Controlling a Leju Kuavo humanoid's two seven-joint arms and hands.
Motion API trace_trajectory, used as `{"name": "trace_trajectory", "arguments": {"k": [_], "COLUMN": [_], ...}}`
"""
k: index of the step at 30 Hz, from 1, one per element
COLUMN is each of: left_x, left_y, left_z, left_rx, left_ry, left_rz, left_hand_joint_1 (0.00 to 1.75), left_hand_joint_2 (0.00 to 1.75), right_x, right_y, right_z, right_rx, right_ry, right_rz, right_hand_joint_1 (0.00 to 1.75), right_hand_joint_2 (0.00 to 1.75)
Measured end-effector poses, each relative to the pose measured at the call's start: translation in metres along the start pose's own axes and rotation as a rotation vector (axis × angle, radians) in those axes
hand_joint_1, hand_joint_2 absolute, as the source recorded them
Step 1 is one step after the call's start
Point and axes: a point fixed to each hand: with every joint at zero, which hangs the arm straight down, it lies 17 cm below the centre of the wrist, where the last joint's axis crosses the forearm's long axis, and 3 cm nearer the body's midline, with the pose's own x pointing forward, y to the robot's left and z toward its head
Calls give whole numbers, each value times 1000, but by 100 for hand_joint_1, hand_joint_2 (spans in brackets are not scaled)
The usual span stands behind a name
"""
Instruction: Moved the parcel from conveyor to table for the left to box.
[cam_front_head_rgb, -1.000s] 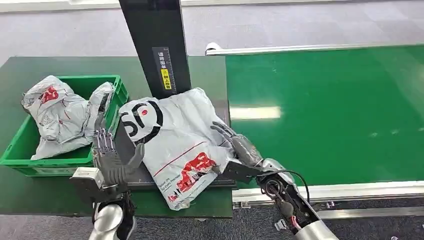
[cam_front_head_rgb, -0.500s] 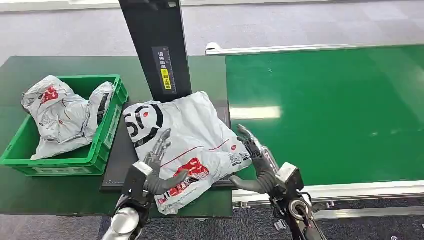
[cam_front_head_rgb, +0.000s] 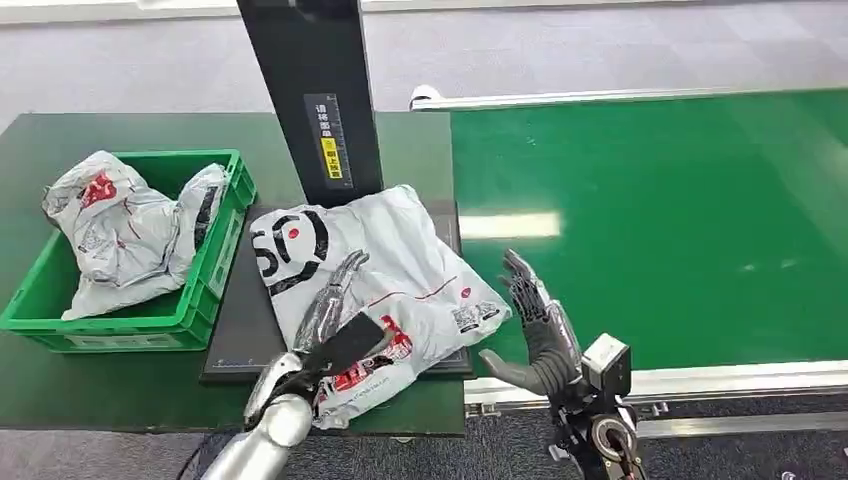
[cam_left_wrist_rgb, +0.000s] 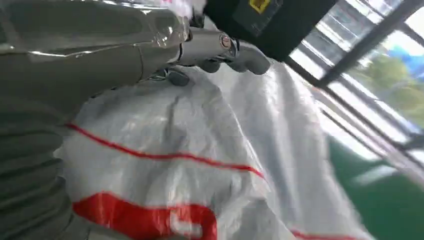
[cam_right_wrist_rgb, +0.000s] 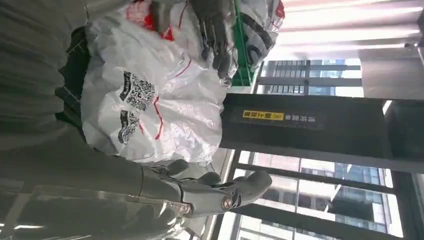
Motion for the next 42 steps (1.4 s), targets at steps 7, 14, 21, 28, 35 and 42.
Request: {"name": "trace_trajectory", "arguments": {"k": [7,14,21,28,35,42], "left_x": [-30,-43,-46,-29,0,85], "left_y": [9,-3,-15,-14,2,78], "left_z": [-20,-22,-22,-23,-24,-3], "left_rx": [58,-7,-57,-22,85,433], "left_ry": [122,127,116,40,-79,-372], "left_rz": [-396,-446,-457,-412,-364,-385], "left_hand_joint_1": [173,175,175,175,175,175], "left_hand_joint_2": [175,175,175,175,175,175], "right_x": [0,5,4,5,8,10], "right_y": [6,-2,-7,-10,-13,-16], "right_z": [-7,-8,-6,-4,-2,-1], "right_rx": [-12,-38,-56,-69,-79,-93], "right_ry": [4,-8,-6,-7,-12,-15], "right_rz": [1,-3,-6,-10,-16,-39], "right_hand_joint_1": [0,0,0,0,0,0], "right_hand_joint_2": [175,175,175,175,175,175]}}
